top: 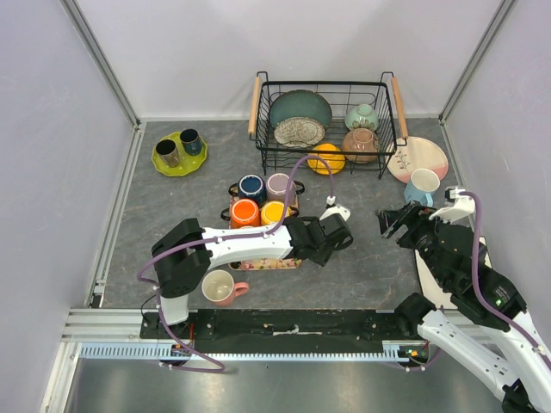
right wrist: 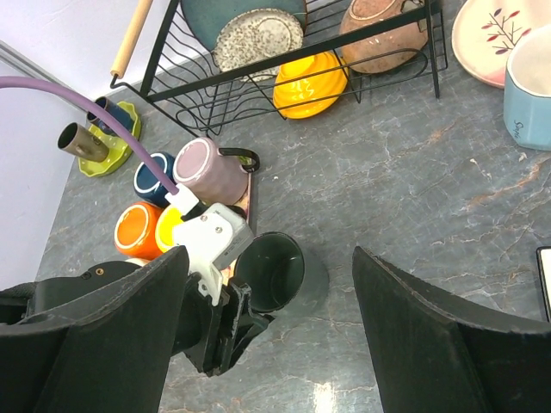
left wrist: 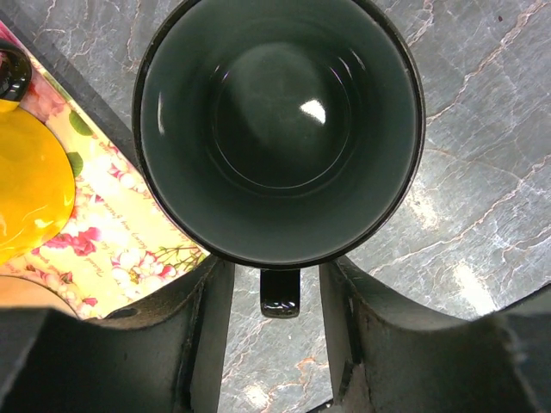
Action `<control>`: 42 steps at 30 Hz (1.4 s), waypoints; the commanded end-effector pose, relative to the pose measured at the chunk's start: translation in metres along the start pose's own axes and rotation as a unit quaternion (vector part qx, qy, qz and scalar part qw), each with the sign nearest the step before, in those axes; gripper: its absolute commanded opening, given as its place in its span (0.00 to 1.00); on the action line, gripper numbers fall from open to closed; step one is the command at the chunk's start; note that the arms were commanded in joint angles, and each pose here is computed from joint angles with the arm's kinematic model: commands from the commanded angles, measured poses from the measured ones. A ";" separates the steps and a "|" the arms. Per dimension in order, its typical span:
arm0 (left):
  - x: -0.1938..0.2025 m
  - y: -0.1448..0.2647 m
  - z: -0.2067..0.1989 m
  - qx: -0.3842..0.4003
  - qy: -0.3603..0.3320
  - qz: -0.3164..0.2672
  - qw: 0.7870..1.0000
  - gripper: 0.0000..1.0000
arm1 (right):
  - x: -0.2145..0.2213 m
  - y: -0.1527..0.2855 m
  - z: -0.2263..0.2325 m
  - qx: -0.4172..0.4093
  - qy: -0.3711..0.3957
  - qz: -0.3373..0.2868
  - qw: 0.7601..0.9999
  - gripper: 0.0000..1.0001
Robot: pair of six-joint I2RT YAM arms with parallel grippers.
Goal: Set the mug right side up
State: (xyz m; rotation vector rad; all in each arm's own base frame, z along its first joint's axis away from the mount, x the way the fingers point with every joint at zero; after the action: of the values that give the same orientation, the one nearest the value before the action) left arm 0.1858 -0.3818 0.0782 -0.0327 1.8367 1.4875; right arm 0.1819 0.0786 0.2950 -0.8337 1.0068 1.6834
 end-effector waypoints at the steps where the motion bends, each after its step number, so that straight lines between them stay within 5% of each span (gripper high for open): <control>1: -0.019 0.004 -0.002 -0.004 -0.008 -0.026 1.000 0.49 | -0.001 -0.004 0.001 0.000 -0.002 -0.006 1.000 0.84; 6: -0.014 -0.001 -0.002 -0.004 -0.011 -0.017 1.000 0.30 | 0.000 -0.004 0.001 -0.001 -0.001 -0.005 1.000 0.84; 12: -0.008 -0.005 -0.001 -0.006 -0.014 -0.009 1.000 0.19 | 0.000 -0.004 0.001 -0.001 -0.002 -0.005 1.000 0.84; 14: -0.008 -0.006 -0.002 -0.005 -0.014 -0.008 1.000 0.02 | 0.001 -0.004 0.001 -0.001 -0.001 -0.004 1.000 0.84; 34: -0.077 0.088 0.011 0.015 0.039 -0.134 0.990 0.02 | 0.009 0.004 -0.027 0.045 -0.013 -0.020 0.999 0.84; 39: -0.104 0.137 0.014 0.053 0.085 -0.196 0.976 0.02 | 0.013 0.006 -0.029 0.045 -0.025 -0.017 0.999 0.84; 42: -0.122 0.176 0.015 0.118 0.141 -0.254 0.950 0.02 | 0.022 0.005 -0.025 0.031 -0.051 -0.008 0.998 0.84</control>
State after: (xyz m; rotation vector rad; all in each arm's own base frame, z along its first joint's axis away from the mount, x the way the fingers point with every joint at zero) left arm 0.1920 -0.3620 0.1839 -0.2479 1.8649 1.3089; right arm 0.1740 0.0585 0.2726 -0.7577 1.0310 1.6233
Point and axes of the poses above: each gripper's point midway between its finger pads, its own y axis back along the fingers, its own z axis along the line the jaws close on, x = y × z, the point moved 1 cm from there along y, back along the fingers, and after that the axes turned 4 degrees about y, right-handed, at the moved point
